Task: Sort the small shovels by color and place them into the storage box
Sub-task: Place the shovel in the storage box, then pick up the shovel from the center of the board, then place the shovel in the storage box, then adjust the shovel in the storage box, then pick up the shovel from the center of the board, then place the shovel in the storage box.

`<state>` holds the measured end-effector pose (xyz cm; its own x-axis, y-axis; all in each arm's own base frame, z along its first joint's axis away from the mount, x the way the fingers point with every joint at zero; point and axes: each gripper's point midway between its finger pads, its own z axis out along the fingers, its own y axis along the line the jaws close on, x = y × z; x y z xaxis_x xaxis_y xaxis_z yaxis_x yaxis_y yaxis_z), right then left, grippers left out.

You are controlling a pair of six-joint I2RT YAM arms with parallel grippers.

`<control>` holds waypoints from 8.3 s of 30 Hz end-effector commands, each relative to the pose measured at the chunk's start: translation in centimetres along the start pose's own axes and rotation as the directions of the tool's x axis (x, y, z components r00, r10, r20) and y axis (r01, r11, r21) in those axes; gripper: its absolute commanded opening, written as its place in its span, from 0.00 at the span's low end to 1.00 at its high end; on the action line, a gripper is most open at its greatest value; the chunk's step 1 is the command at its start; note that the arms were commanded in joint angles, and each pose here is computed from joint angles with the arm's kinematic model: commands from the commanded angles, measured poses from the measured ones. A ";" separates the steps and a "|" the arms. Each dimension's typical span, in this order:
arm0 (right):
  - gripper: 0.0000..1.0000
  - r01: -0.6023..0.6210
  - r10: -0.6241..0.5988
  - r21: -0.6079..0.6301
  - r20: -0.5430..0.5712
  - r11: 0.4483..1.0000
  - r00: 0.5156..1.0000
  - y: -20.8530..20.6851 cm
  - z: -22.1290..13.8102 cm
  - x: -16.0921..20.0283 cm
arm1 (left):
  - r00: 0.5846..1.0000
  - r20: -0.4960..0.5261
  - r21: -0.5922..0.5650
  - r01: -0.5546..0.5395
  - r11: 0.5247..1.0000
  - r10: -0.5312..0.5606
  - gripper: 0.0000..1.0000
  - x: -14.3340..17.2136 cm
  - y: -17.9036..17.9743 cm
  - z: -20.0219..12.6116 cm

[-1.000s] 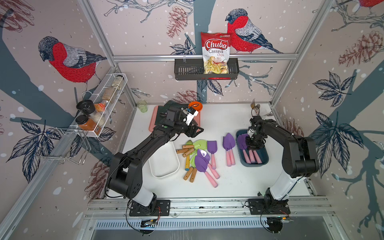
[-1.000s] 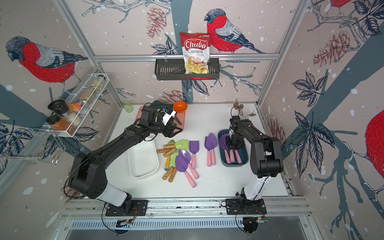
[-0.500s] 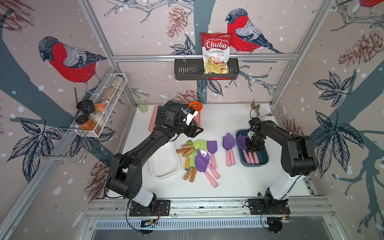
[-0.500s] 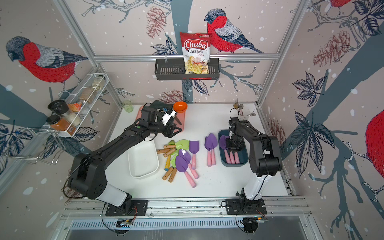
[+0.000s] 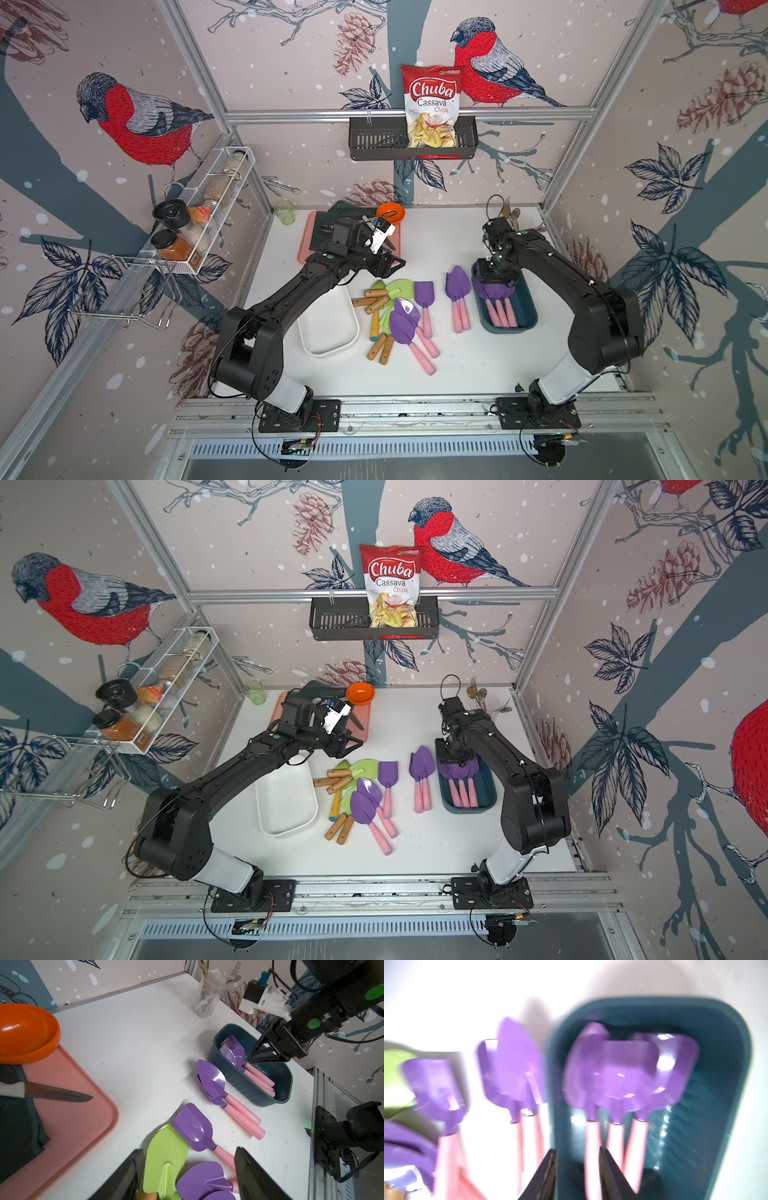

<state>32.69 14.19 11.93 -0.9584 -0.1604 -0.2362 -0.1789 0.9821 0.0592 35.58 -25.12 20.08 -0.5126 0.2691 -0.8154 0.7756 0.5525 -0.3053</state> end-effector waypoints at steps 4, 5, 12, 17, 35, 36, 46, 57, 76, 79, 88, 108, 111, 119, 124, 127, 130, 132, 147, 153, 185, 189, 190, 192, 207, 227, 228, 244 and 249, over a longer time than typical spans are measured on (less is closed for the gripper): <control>0.39 -0.013 0.007 -0.109 -0.049 0.994 0.999 9.1 1.8 1.5 | 1.000 0.001 -0.081 0.022 0.996 -0.022 0.72 1.2 2.0 -1.3; 0.39 -0.019 0.011 -0.128 -0.064 0.992 0.998 10.4 2.4 1.9 | 1.000 0.003 -0.089 0.028 0.996 -0.027 0.73 1.4 2.3 -1.6; 0.39 -0.091 0.058 -0.228 -0.147 0.969 0.987 15.6 5.8 3.5 | 0.999 0.023 -0.125 0.033 0.992 -0.030 0.72 1.7 3.3 -2.9; 0.40 -0.091 0.049 -0.212 -0.193 0.973 0.980 15.5 7.3 4.7 | 0.999 0.021 -0.121 0.047 0.991 -0.045 0.72 2.3 3.3 -3.0; 0.21 -0.075 0.030 -0.155 -0.278 0.985 0.960 14.2 10.4 7.4 | 0.997 0.031 -0.105 0.075 0.992 -0.072 0.72 2.2 3.4 -2.8; 0.17 -0.069 0.025 -0.153 -0.271 0.986 0.962 14.1 10.4 7.2 | 0.997 0.031 -0.105 0.074 0.992 -0.071 0.72 2.1 3.4 -2.8; 0.08 -0.028 0.002 -0.151 -0.172 0.988 0.985 13.0 8.2 4.8 | 0.996 0.025 -0.094 0.086 0.992 -0.084 0.72 2.3 3.6 -2.4; 0.06 -0.066 0.061 -0.114 -0.054 0.991 0.997 6.4 3.2 1.9 | 0.998 0.013 -0.053 0.067 0.996 -0.066 0.72 1.1 2.8 -0.8; 0.13 -0.214 0.211 -0.006 -0.152 0.977 0.966 -6.2 3.2 5.3 | 1.000 -0.029 -0.027 0.008 1.000 -0.009 0.72 1.5 1.2 0.1; 0.16 -0.214 0.207 -0.025 -0.162 0.977 0.965 -6.0 3.6 5.5 | 0.999 -0.029 -0.028 0.013 1.000 -0.013 0.72 1.5 1.3 0.1; 0.20 -0.219 0.204 -0.087 -0.152 0.972 0.967 -5.2 4.6 4.9 | 1.000 -0.028 -0.029 0.012 1.000 -0.012 0.72 1.4 1.3 0.1; 0.30 -0.221 0.201 -0.088 -0.195 0.971 0.960 -5.0 6.6 5.8 | 0.999 -0.032 -0.032 0.012 0.999 -0.013 0.72 1.7 1.4 0.2; 0.30 -0.220 0.199 -0.087 -0.198 0.972 0.960 -5.1 6.8 5.9 | 0.999 -0.032 -0.035 0.012 0.999 -0.013 0.73 1.7 1.5 0.2; 0.37 -0.200 0.188 -0.079 -0.141 0.977 0.972 -4.8 4.9 4.5 | 0.999 -0.031 -0.034 0.013 0.999 -0.014 0.73 1.7 1.4 0.1; 0.46 -0.291 0.283 -0.072 -0.107 0.954 0.953 -7.1 3.6 4.8 | 0.999 -0.032 -0.033 0.012 0.999 -0.013 0.72 1.7 1.4 0.2; 0.38 -0.378 0.367 -0.093 -0.118 0.921 0.923 -8.6 3.7 5.8 | 0.999 -0.031 -0.034 0.013 0.999 -0.014 0.72 1.7 1.4 0.2; 0.32 -0.416 0.399 -0.099 -0.155 0.904 0.904 -9.0 4.2 7.0 | 0.999 -0.032 -0.033 0.014 0.999 -0.015 0.72 1.7 1.4 0.2; 0.30 -0.419 0.398 -0.098 -0.179 0.903 0.900 -8.7 4.6 7.6 | 0.999 -0.032 -0.032 0.014 0.999 -0.015 0.72 1.7 1.4 0.3; 0.11 -0.399 0.361 -0.098 -0.276 0.912 0.891 -7.2 6.8 9.9 | 0.999 -0.034 -0.031 0.017 0.999 -0.018 0.72 1.8 1.5 0.4; 0.16 -0.375 0.351 -0.054 -0.254 0.925 0.901 -7.6 6.4 9.2 | 0.999 -0.036 -0.034 0.015 0.999 -0.016 0.72 1.9 1.5 0.3; 0.44 0.065 -0.105 -0.236 -0.160 0.970 0.981 17.5 4.1 9.7 | 0.997 0.002 -0.158 0.079 0.984 -0.079 0.73 4.3 5.0 -3.5; 0.47 0.068 -0.119 -0.252 -0.192 0.965 0.974 18.4 5.7 11.5 | 0.996 0.011 -0.147 0.091 0.985 -0.091 0.73 4.2 4.9 -3.4; 0.47 0.065 -0.117 -0.247 -0.203 0.967 0.972 18.3 6.3 11.7 | 0.995 0.013 -0.144 0.095 0.985 -0.094 0.73 4.2 4.8 -3.4; 0.47 0.070 -0.122 -0.238 -0.214 0.969 0.969 18.2 6.9 12.1 | 0.995 0.014 -0.142 0.099 0.985 -0.098 0.73 4.2 4.8 -3.4; 0.12 0.036 -0.060 -0.103 -0.247 0.994 0.967 13.8 10.3 12.7 | 0.995 0.018 -0.139 0.102 0.985 -0.101 0.73 3.8 4.8 -3.4; 0.02 -0.096 0.102 -0.156 0.031 0.983 0.994 10.0 3.1 4.9 | 0.991 0.055 -0.082 0.123 0.989 -0.119 0.72 2.2 4.3 -2.9; 0.02 -0.108 0.116 -0.176 0.035 0.978 0.993 9.3 2.5 4.3 | 0.992 0.056 -0.074 0.118 0.990 -0.114 0.72 1.8 4.1 -2.7; 0.08 -0.263 0.257 -0.057 -0.085 0.963 0.963 -6.1 1.0 6.8 | 0.999 0.018 -0.022 0.045 0.999 -0.045 0.71 0.6 1.7 -0.5; 0.12 -0.252 0.248 -0.054 -0.071 0.966 0.966 -6.7 1.9 6.4 | 0.999 0.015 -0.024 0.046 0.999 -0.045 0.72 0.7 1.7 -0.6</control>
<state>28.29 7.09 8.53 -0.9815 0.1205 -0.1491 0.0921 0.9785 0.1847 36.36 -23.50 18.93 -0.5642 0.2229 -0.7950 0.7269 0.5908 -0.3501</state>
